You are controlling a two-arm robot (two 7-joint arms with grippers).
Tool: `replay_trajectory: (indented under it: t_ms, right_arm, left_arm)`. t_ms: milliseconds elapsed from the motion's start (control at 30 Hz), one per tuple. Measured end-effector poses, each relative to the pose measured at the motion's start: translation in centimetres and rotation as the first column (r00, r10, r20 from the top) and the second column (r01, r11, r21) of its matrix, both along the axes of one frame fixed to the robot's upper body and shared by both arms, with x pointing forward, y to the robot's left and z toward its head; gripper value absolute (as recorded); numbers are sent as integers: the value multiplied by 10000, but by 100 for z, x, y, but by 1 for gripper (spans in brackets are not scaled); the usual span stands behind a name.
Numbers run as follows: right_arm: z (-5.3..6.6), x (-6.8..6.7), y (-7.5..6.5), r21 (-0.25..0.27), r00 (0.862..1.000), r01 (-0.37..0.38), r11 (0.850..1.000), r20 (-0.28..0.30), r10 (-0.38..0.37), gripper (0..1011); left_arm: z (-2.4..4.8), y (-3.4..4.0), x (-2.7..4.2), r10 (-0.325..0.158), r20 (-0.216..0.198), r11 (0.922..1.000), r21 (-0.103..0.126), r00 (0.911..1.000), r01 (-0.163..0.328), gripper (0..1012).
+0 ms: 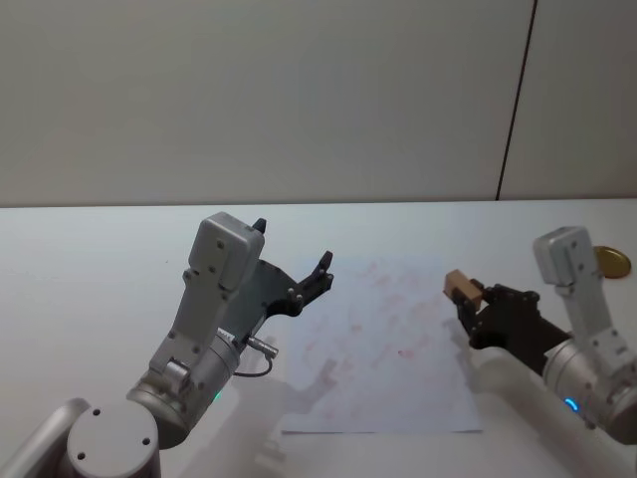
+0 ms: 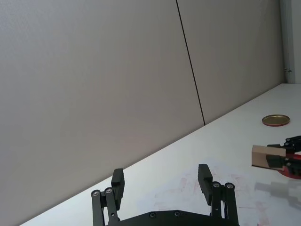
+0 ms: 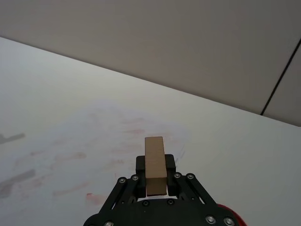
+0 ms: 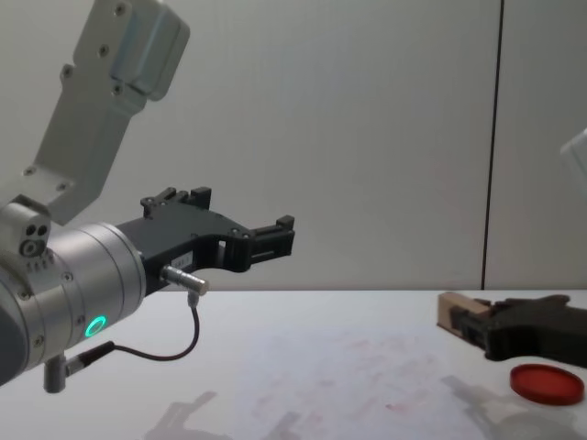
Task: Use the one hand to pick up the stamp and affix it onto the A4 paper.
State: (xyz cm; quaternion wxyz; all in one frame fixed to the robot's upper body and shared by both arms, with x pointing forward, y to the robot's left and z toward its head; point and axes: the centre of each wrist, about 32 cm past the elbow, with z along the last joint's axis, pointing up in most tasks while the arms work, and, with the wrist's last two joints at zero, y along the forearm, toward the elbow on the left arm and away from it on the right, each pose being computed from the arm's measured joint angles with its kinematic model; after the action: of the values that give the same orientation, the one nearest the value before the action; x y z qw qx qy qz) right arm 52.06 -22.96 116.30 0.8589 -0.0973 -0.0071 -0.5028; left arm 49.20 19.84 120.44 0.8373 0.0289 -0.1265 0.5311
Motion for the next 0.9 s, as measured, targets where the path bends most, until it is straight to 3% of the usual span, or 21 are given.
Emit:
replay_trajectory:
  t_ms: [300, 900]
  right_arm:
    - [6, 26, -109, -279, 9980, 626, 9976, 101, -624, 220]
    - [-98, 87, -203, -792, 9919, 1187, 9898, -353, -1218, 220]
  left_arm:
    - [0, 0, 0, 0, 0, 10000, 0, 10000, 0, 993]
    - [0, 0, 0, 0, 0, 10000, 0, 10000, 0, 993]
